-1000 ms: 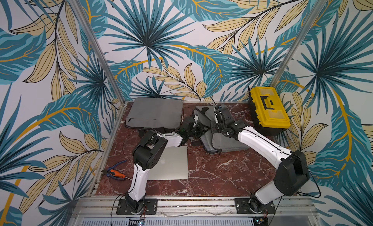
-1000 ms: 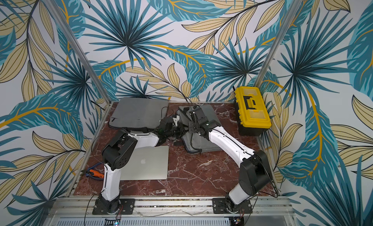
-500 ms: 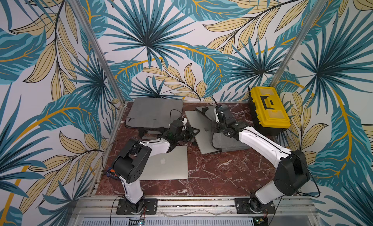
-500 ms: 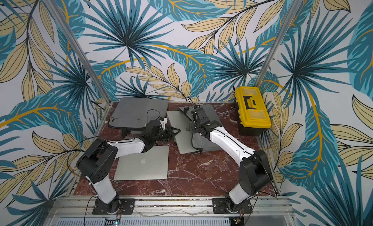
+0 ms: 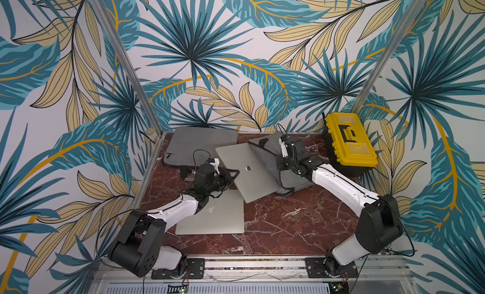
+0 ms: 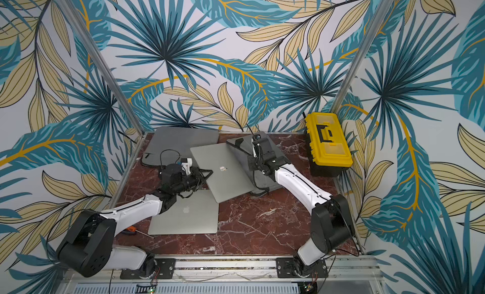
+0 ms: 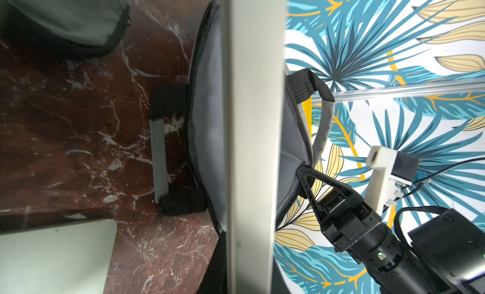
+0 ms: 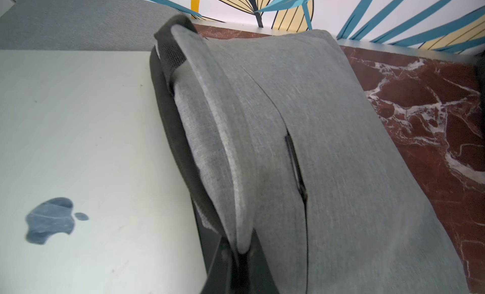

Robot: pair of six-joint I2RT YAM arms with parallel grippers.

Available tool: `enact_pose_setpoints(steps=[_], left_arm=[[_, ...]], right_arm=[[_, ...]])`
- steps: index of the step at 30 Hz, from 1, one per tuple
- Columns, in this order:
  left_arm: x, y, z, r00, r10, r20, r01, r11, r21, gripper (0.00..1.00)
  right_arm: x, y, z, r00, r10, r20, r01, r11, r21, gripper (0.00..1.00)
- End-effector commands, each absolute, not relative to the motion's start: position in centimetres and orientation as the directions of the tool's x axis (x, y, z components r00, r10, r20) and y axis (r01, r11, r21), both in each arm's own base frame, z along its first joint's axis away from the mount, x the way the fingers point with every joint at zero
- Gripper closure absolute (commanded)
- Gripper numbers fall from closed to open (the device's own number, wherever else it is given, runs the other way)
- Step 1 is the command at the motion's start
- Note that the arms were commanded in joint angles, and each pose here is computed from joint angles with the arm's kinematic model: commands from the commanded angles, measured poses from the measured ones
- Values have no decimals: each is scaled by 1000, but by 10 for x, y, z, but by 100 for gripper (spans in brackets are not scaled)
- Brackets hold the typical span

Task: Open the zippered laptop bag and take out the laptop
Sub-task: Take out the laptop from the zippered laptop bag, then close the bag flap on the zippered laptop bag.

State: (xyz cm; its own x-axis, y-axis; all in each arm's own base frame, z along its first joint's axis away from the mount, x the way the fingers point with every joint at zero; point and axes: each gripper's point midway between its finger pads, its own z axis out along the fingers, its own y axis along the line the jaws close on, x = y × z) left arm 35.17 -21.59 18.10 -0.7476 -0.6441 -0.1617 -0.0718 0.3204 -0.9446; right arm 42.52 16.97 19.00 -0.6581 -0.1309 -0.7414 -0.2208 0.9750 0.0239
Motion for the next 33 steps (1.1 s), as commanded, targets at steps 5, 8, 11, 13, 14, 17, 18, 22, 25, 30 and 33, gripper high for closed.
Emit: enact_pose_setpoints(steps=[5,8,11,13,14,17,18,22,25,30,33], left_arm=[[334,-202,250,-710,-656,-256,111,255,-961,100],[327,-192,253,-691,-678,-253,104,252,-962,100],[320,-183,255,-663,-706,-249,100,246,-964,100],[315,-178,256,-652,-713,-256,99,255,-962,100],[313,-175,255,-649,-715,-259,91,266,-960,100],[306,-169,256,-639,-720,-270,81,286,-955,100],[304,-167,256,-637,-721,-272,78,290,-954,100],[296,-159,255,-630,-725,-278,65,307,-949,100],[290,-155,254,-627,-729,-274,52,312,-949,100],[283,-150,254,-619,-737,-272,42,314,-948,100],[280,-147,256,-615,-739,-276,38,321,-946,100]], right_arm=[[451,182,193,-567,-243,-787,-334,941,-50,100],[462,185,193,-533,-267,-802,-362,929,-69,100],[470,183,186,-525,-278,-804,-377,923,-73,100],[475,182,183,-524,-275,-806,-383,922,-66,100],[478,180,181,-523,-273,-808,-385,921,-62,100],[485,177,174,-523,-271,-808,-395,917,-52,100],[487,177,172,-523,-271,-808,-401,915,-47,100],[496,172,157,-532,-264,-804,-418,908,-21,97],[502,166,148,-543,-257,-800,-423,906,-5,95],[504,160,137,-567,-261,-782,-419,908,1,85],[499,157,133,-587,-255,-768,-409,912,10,72]])
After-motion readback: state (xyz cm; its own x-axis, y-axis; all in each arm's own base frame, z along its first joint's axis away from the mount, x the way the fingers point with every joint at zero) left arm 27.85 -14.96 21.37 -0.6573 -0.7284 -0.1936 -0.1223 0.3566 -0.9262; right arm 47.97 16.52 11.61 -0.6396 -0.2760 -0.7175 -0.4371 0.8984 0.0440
